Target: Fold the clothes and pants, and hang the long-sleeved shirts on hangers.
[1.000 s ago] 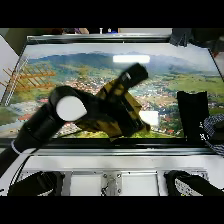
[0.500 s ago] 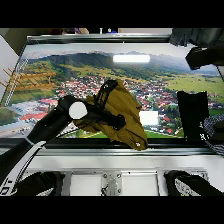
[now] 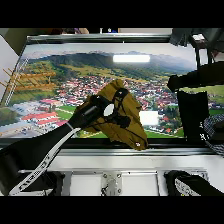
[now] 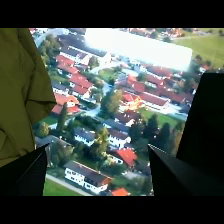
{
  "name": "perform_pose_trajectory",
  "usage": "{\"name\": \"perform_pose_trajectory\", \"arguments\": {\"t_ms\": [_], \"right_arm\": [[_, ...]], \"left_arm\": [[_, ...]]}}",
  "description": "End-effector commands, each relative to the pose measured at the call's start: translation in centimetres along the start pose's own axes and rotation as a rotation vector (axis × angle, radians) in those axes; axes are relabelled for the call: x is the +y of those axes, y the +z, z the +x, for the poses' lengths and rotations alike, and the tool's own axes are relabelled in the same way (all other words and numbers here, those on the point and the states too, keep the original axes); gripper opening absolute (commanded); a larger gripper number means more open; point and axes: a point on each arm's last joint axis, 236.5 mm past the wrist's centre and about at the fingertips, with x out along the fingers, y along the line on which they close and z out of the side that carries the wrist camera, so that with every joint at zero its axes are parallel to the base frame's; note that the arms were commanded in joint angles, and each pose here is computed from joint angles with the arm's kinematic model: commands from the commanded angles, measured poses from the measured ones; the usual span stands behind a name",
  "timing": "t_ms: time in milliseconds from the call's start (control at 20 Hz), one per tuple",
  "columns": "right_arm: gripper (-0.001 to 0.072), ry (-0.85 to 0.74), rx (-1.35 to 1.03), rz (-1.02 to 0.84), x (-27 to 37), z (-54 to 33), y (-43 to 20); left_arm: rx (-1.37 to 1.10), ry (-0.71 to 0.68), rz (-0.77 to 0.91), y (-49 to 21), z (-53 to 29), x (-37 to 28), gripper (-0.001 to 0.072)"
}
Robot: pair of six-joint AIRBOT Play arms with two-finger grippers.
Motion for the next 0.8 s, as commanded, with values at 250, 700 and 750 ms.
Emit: {"name": "perform_pose_trajectory", "arguments": {"t_ms": [250, 700, 750], "right_arm": [[0.0651, 0.042, -0.003, 0.013, 1.0, 0.6, -0.4], [0.0651, 0.059, -0.024, 0.022, 1.5, 0.1, -0.1], [0.0651, 0.06, -0.022, 0.022, 1.5, 0.1, -0.2]], "left_arm": [[0.116, 0.192, 0.043, 1.9, 2.5, 2.8, 0.0549], [0.229, 0.231, 0.092, -1.0, 5.0, 1.8, 0.0549], [0.218, 0.225, 0.103, -1.0, 5.1, 1.3, 0.0549]]}}
